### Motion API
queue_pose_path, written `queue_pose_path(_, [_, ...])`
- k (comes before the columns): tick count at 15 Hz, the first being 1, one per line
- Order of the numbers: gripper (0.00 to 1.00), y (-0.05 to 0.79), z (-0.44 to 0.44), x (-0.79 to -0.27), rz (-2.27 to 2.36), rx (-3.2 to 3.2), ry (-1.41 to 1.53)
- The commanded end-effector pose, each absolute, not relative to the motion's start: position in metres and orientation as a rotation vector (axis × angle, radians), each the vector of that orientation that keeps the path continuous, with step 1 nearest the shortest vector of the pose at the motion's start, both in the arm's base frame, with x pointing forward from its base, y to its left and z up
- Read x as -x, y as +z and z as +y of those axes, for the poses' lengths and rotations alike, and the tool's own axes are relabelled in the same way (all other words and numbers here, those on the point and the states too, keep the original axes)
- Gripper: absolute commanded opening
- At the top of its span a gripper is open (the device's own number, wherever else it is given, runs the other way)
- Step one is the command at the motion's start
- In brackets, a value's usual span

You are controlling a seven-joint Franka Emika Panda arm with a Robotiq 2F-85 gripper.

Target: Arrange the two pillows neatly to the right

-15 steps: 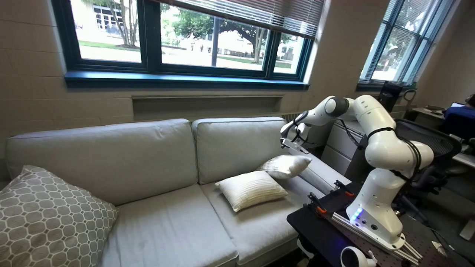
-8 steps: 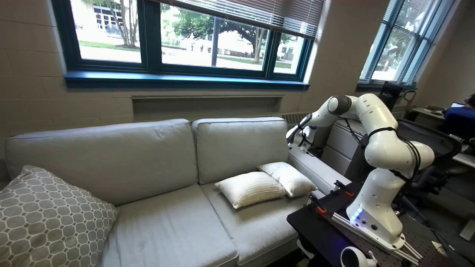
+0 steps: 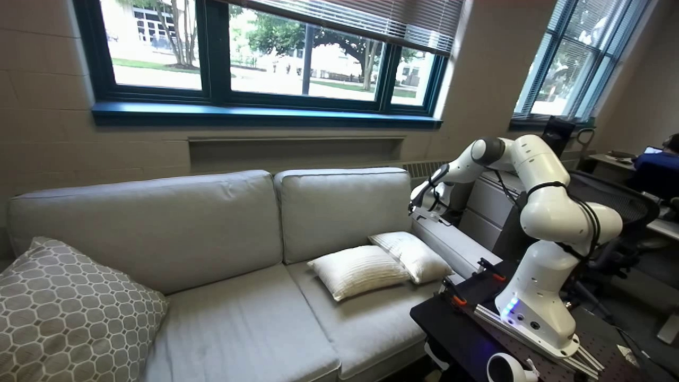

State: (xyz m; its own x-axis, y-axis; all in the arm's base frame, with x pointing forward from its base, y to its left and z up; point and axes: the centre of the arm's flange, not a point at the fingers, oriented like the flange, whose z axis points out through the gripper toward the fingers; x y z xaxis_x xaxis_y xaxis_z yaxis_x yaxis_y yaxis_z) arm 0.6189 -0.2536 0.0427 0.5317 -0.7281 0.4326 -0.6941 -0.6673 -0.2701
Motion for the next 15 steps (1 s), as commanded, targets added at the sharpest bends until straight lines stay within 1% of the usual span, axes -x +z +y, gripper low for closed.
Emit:
queue_pose_path(1, [0.83,0.017,-0.219,-0.629,1.14,2.753,-0.759])
queue_pose_path(3, [0.98,-0.004,-0.196,-0.633,1.058,2.798,-0.704])
queue_pose_path(4, [1.0,-0.013,-0.183,-0.634,1.016,2.82,-0.663])
queue_pose_path(8, [1.0,-0.053,-0.124,-0.629,0.734,2.92,-0.417])
queue_pose_path(11, [1.0,-0.068,-0.108,-0.622,0.534,2.994,-0.247])
queue_pose_path(12, [1.0,-0.064,-0.104,-0.613,0.651,2.952,-0.312])
queue_pose_path(15, [1.0,-0.067,-0.101,-0.612,0.642,2.955,-0.301])
